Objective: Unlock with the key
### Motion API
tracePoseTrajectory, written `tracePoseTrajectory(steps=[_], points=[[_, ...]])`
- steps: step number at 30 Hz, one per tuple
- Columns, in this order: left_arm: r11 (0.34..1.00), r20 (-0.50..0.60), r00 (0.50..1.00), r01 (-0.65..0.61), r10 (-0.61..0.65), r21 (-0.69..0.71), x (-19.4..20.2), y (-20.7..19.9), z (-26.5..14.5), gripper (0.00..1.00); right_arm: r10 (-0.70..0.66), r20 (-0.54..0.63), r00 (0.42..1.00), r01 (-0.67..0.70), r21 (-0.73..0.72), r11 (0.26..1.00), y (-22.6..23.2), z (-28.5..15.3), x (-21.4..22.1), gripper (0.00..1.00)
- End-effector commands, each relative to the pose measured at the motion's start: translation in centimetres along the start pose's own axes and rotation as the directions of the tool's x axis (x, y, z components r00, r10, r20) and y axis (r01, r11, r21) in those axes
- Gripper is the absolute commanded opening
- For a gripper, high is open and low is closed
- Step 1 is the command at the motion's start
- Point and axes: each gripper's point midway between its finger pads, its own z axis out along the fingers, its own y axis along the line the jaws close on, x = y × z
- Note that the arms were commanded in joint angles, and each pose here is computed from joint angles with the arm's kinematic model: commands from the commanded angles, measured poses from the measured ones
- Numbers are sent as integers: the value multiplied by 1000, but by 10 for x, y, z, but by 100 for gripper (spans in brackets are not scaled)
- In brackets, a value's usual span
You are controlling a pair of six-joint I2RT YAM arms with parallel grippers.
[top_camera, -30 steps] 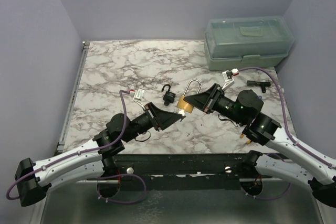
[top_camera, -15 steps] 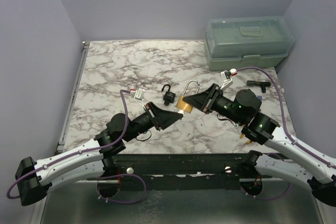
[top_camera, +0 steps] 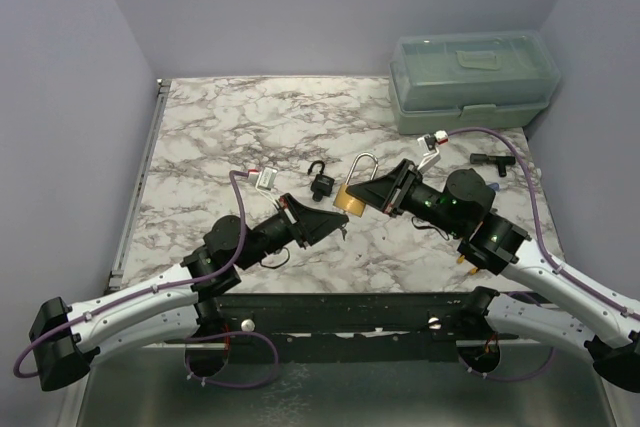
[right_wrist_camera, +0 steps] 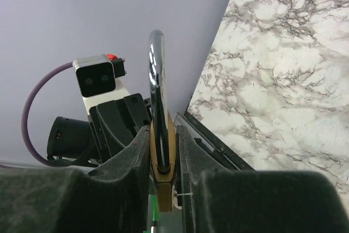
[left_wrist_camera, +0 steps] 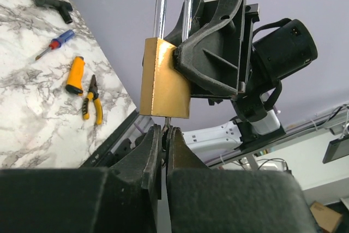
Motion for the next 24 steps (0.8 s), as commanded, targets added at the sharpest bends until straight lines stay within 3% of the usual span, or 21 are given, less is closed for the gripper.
tracePoseTrajectory(steps=[1, 11, 24], points=[[1000, 11, 1000, -23, 23, 10, -3, -3, 4, 0, 24, 39, 999, -18, -141, 990, 39, -5, -14, 1], [995, 49, 998, -34, 39, -95, -11, 16, 6, 0, 32, 25, 999, -30, -94, 995, 27, -2, -9, 1], [962, -8, 991, -131, 133, -241, -7, 43, 13, 0, 66, -2, 998, -66, 46, 997, 0, 4, -2, 1]])
